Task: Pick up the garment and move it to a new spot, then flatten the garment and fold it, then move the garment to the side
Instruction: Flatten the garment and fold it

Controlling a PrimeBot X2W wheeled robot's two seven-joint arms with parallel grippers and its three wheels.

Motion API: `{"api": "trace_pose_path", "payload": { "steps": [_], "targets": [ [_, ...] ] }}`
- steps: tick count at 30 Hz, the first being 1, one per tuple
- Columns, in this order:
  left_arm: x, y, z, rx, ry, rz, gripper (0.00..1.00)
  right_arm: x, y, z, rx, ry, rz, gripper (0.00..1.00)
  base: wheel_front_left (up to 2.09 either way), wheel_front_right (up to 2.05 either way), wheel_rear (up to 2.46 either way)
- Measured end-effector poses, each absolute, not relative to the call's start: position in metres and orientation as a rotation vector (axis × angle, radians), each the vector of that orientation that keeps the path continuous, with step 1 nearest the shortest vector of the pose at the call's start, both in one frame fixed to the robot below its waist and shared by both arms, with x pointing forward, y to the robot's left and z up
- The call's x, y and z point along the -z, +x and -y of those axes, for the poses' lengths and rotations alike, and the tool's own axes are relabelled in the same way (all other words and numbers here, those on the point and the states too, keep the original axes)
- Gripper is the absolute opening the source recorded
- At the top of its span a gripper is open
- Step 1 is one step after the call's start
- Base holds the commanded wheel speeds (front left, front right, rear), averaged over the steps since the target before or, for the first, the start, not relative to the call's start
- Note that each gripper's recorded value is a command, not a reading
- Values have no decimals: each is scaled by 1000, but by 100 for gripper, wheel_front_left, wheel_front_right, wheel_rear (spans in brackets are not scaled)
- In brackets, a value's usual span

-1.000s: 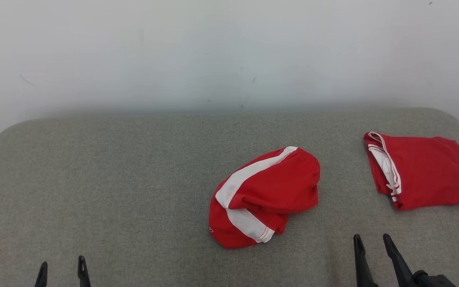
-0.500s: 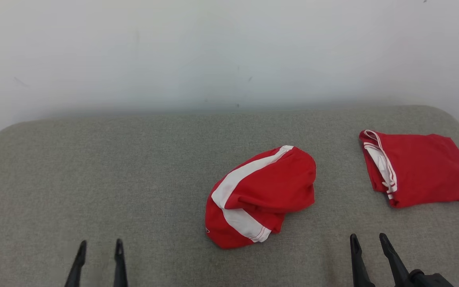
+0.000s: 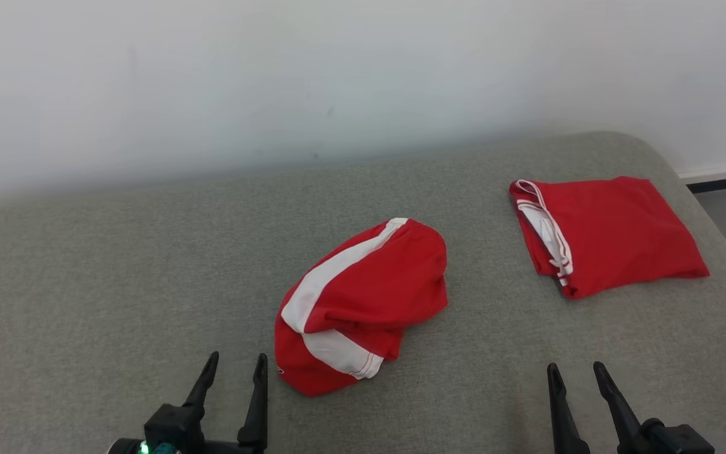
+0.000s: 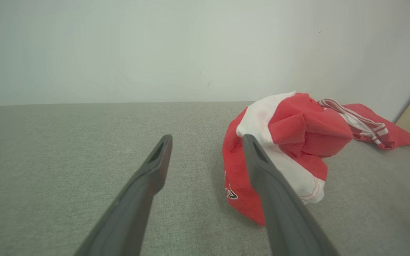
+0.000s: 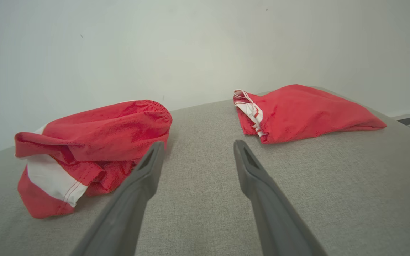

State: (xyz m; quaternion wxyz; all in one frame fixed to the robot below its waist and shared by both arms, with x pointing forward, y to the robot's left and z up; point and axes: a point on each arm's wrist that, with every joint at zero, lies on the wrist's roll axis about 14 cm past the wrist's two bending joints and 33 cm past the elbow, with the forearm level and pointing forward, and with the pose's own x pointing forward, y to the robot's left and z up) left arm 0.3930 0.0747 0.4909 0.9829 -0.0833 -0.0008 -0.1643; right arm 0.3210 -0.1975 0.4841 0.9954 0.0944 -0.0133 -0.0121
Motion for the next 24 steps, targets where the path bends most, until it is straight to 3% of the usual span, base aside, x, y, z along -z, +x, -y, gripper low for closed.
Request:
{"api": "trace_pose_path", "payload": {
  "steps": [13, 14, 15, 24],
  "targets": [
    [-419, 407, -15, 490, -184, -258, 100, -472, 307, 235, 161, 191, -9, 100, 0, 0, 0],
    [-415, 408, -13, 493, -187, -272, 88, -472, 307, 236, 165, 190, -9, 100, 0, 0, 0],
    [-414, 409, -11, 499, -187, -277, 0, -472, 307, 238, 170, 188, -10, 100, 0, 0, 0],
    [-438, 422, -21, 466, -224, -199, 0, -469, 311, 236, 162, 196, -20, 100, 0, 0, 0]
  ]
}}
